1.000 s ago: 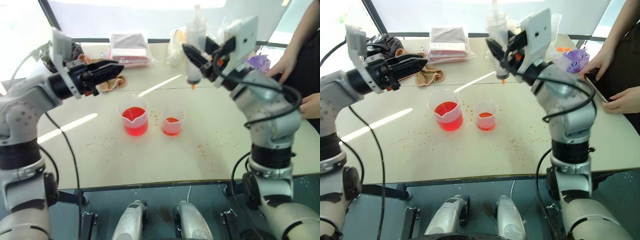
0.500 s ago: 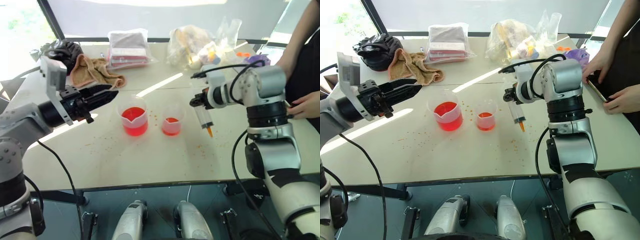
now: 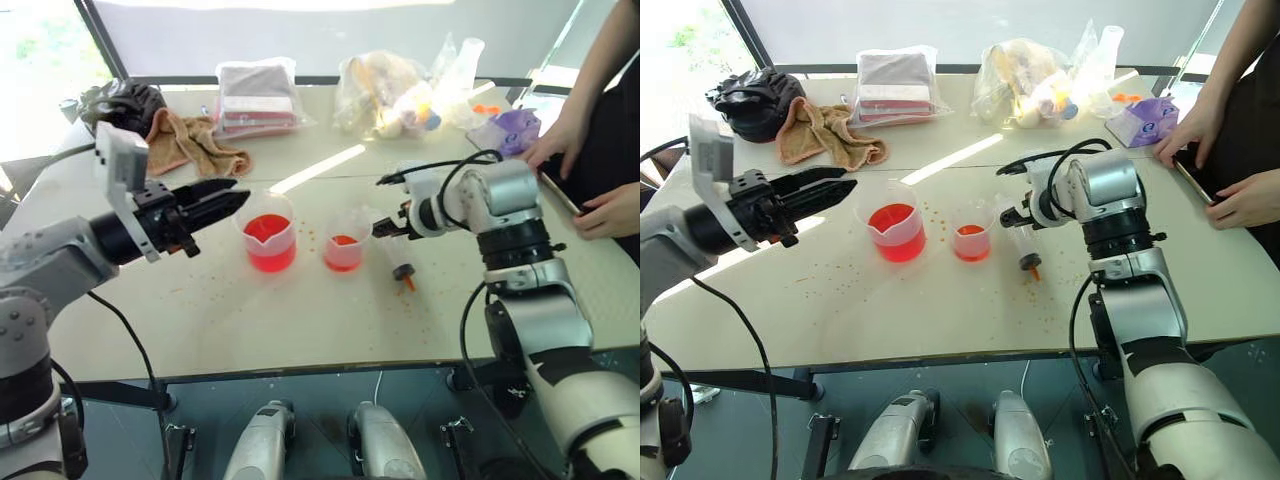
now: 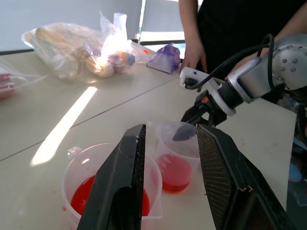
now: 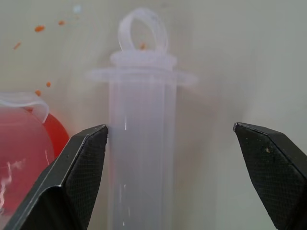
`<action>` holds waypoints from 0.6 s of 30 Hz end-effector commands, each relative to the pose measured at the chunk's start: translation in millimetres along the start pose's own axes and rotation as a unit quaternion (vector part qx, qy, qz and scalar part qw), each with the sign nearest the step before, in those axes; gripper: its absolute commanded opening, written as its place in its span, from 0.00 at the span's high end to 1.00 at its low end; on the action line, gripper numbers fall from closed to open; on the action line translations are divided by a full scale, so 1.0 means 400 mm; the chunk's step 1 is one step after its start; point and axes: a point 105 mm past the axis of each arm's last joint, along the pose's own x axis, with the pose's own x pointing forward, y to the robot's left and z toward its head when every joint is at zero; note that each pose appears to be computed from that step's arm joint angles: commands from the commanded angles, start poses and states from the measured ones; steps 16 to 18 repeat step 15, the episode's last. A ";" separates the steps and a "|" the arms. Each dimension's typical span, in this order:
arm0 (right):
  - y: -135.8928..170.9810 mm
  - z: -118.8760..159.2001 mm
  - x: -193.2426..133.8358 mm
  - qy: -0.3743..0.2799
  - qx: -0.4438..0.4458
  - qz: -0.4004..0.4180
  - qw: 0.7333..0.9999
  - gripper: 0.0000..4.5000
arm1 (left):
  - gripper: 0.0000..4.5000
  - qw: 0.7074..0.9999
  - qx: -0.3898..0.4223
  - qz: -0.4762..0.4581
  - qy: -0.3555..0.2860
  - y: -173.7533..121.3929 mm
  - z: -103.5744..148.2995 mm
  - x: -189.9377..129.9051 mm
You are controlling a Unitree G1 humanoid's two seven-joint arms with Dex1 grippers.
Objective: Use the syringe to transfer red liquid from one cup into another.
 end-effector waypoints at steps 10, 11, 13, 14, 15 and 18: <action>0.064 0.110 -0.280 -0.153 -0.156 0.189 0.957 0.01 | 0.61 0.998 0.030 -0.010 0.060 0.007 0.001 -0.063; 0.079 0.104 -0.300 -0.155 -0.170 0.213 0.950 0.01 | 0.61 0.997 0.032 -0.009 0.066 0.009 0.000 -0.069; 0.100 0.092 -0.331 -0.160 -0.203 0.247 0.934 0.01 | 0.61 0.996 0.035 -0.012 0.076 0.011 0.000 -0.079; 0.106 0.084 -0.341 -0.159 -0.219 0.256 0.928 0.01 | 0.61 0.996 0.037 -0.013 0.080 0.012 0.000 -0.083; 0.109 0.077 -0.345 -0.158 -0.234 0.259 0.924 0.01 | 0.61 0.996 0.039 -0.012 0.082 0.014 0.002 -0.087; 0.109 0.077 -0.345 -0.158 -0.234 0.259 0.924 0.01 | 0.61 0.996 0.039 -0.012 0.082 0.014 0.002 -0.087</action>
